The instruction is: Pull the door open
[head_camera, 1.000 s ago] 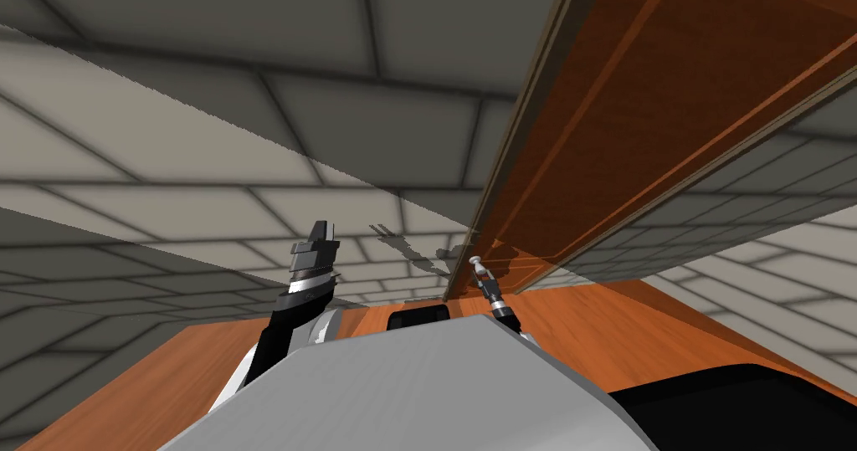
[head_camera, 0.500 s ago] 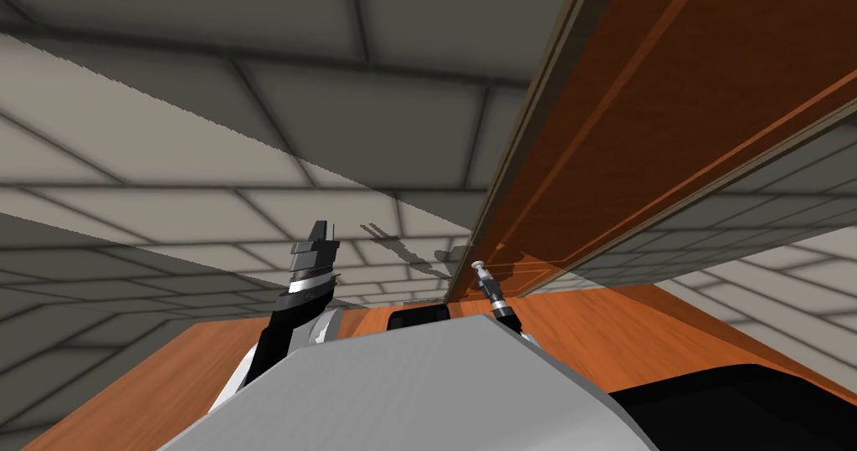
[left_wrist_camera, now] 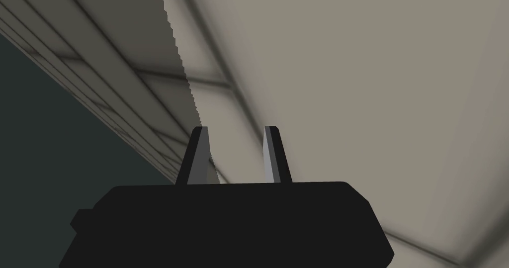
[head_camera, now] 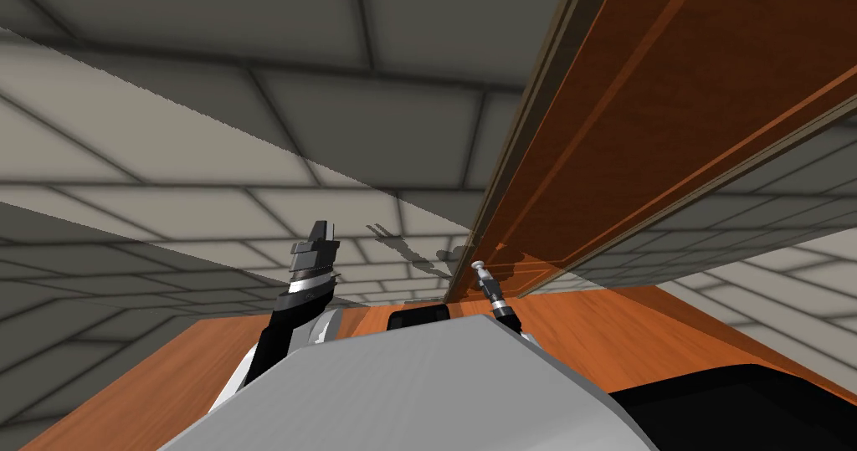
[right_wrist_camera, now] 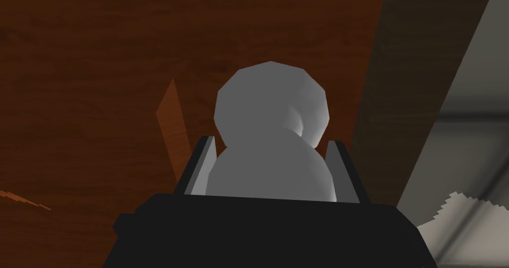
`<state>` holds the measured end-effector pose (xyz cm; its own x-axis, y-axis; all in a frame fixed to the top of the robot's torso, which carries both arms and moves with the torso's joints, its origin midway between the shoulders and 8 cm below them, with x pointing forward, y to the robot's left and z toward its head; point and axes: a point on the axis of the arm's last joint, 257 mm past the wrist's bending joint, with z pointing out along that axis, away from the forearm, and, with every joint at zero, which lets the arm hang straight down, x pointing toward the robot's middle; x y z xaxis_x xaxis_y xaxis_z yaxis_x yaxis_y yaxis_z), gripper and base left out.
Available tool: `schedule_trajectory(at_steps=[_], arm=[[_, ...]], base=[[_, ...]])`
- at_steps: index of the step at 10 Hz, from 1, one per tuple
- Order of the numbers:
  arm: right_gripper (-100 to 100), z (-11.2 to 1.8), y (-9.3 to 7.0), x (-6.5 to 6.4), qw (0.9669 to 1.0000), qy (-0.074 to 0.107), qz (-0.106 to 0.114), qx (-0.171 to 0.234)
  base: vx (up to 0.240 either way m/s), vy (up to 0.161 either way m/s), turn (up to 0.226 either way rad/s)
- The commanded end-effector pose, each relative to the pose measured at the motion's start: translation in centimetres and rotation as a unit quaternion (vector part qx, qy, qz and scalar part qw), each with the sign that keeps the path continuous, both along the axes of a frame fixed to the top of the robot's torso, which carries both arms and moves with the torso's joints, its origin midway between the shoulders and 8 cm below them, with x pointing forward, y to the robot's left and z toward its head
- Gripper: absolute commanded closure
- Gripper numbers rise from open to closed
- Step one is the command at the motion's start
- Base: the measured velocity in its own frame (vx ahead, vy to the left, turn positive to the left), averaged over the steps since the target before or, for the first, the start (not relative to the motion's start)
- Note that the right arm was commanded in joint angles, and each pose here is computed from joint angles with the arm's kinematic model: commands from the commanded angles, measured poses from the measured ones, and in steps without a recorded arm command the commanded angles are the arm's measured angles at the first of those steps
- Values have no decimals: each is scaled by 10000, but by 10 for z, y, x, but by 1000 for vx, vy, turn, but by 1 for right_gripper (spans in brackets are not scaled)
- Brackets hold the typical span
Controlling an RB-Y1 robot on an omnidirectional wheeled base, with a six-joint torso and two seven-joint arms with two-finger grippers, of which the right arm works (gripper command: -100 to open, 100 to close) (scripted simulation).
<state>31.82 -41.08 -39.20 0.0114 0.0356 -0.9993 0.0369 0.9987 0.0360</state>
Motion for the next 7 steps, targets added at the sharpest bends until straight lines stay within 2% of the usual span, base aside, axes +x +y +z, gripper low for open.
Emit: schedule_trajectory(at_steps=[1, 4, 6, 7], arm=[[100, 2, 1, 3, 9995, -54, -16, 300], [100, 4, 0, 6, 9973, -118, -44, 726], [100, 6, 0, 10, 9939, -176, -69, 1086], [100, 6, 0, 10, 9935, -177, -68, 1126]], base=[[-62, -8, 55], [-71, -15, 48], [-58, -21, 55], [-47, -16, 27]])
